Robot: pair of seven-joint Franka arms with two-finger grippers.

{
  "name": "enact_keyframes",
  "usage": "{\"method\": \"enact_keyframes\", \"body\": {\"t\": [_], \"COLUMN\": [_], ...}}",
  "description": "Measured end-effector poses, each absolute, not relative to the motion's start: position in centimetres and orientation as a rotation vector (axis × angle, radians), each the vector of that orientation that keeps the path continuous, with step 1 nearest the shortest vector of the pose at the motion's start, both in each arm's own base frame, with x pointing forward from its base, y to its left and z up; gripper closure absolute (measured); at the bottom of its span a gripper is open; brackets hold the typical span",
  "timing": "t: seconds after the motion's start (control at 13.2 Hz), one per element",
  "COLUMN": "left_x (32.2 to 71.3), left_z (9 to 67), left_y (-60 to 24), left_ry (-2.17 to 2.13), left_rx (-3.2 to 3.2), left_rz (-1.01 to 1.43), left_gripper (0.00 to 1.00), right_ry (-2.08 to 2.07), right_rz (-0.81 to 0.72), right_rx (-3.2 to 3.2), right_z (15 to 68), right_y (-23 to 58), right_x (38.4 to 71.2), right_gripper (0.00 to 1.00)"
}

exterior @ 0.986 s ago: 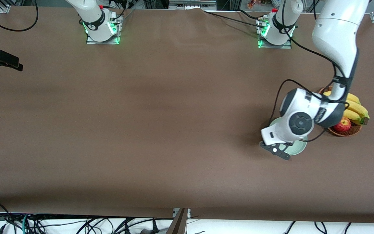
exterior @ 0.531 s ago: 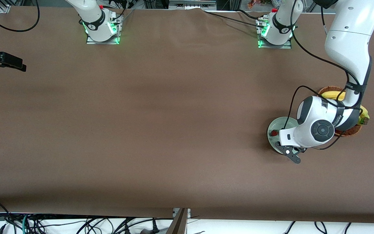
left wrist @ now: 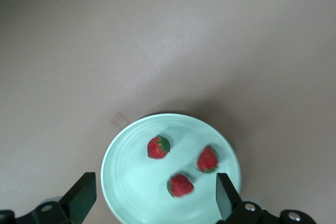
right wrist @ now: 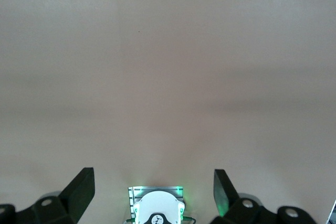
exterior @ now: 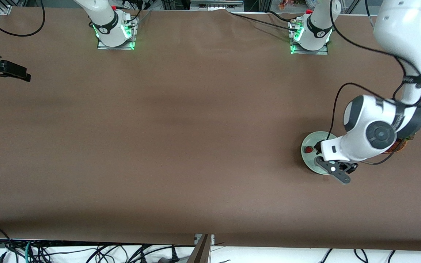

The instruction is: Collect all strawberries into plate

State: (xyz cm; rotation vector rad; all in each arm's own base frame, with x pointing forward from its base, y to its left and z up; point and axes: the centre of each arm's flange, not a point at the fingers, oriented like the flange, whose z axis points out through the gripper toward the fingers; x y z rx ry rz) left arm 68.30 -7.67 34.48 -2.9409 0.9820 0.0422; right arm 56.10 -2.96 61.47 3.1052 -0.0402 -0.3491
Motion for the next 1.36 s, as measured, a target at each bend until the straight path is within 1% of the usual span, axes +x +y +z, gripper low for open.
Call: {"method": "enact_keyframes", "body": {"t": [0.38,0.61,0.76,0.99,1.14,1.36], "left_x": [65.0,62.5,60.0,56.0,55.3,55.2], "left_z": [48.5,54.5,57.6,59.3,59.6,59.3], "left_y": [-7.0,-7.8,-5.9,-2.3,-0.9,-0.8], "left_ry": [0.606,0.382,0.239,0.128,0.09,0.084], "left_rx": [-3.067,-3.092,-3.088,-3.082,-3.083,-3.083], "left_rz": [0.146,0.061,-0.015,-0.04,-0.046,-0.037], "left_gripper": [0.0,0.0,0.0,0.0,0.0,0.0], "right_ry": [-0.039,-0.038,-0.038,-0.035,-0.033,-0.032], "right_rz": [-0.353,-0.354,-0.354,-0.354,-0.354,-0.354], "right_rx": [3.105,3.104,3.104,3.104,3.104,3.104], "right_z": [61.3,61.3,61.3,61.3,61.3,61.3], "right_y": [-2.9,-2.9,-2.9,-2.8,-2.7,-2.7], "right_x": [56.2,56.2,56.2,56.2,56.2,56.2], "right_gripper": [0.0,0.0,0.0,0.0,0.0,0.0]}}
